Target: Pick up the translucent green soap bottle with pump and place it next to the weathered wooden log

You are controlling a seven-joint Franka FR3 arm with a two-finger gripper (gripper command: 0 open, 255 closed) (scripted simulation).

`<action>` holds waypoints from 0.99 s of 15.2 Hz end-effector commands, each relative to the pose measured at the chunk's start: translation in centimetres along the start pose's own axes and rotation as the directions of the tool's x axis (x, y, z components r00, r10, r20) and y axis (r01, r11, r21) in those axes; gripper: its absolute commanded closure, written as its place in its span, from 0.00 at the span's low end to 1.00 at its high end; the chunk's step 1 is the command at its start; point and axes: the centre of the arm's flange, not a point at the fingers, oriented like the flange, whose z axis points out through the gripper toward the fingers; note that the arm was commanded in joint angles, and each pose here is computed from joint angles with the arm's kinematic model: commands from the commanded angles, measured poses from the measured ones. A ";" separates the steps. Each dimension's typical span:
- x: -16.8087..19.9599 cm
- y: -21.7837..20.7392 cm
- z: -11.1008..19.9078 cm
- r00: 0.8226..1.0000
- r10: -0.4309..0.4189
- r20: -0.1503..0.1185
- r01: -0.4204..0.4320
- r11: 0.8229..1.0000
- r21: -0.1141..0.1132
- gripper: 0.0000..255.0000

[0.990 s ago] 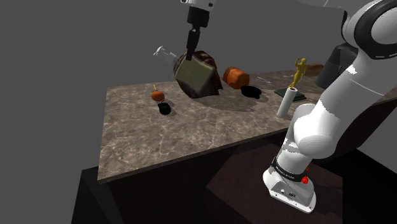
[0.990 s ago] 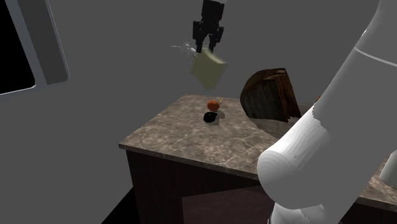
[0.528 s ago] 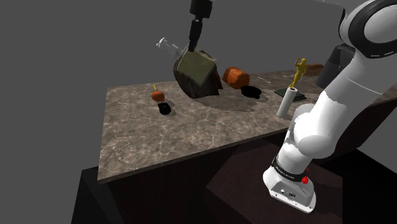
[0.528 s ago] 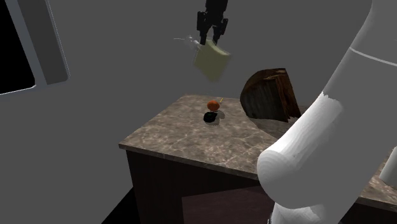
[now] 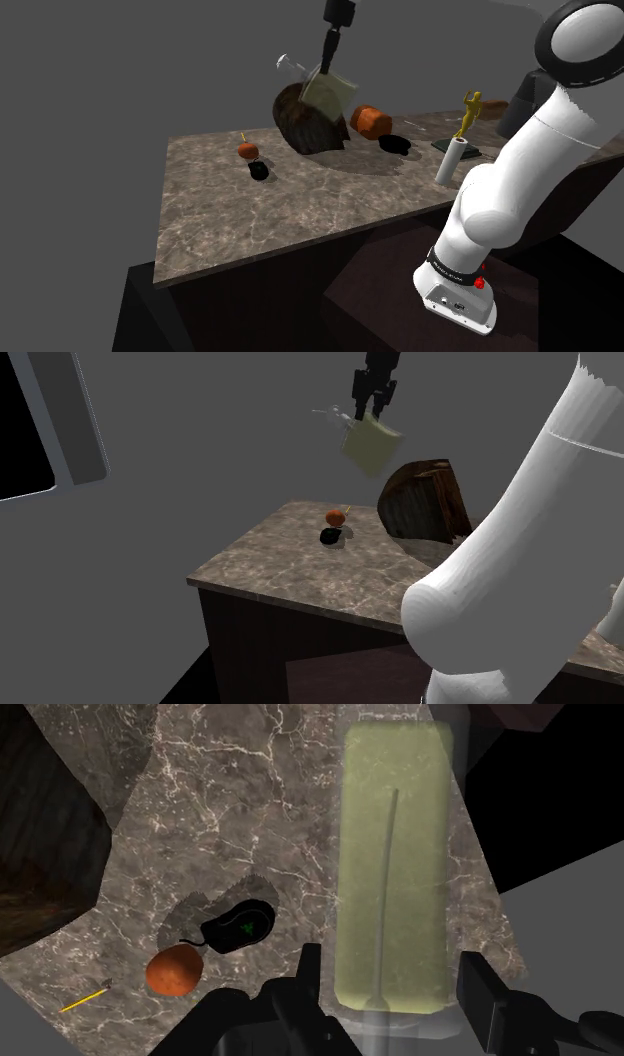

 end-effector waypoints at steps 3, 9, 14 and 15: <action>-2.3 4.7 -0.7 1.000 -0.002 0.000 0.002 1.000 0.000 1.00; -6.0 11.6 -1.9 1.000 -0.002 0.000 0.002 1.000 0.000 1.00; -9.0 17.3 -3.0 1.000 -0.002 0.000 0.002 1.000 0.000 1.00; -9.6 18.5 -3.2 1.000 -0.002 0.000 0.002 1.000 0.000 1.00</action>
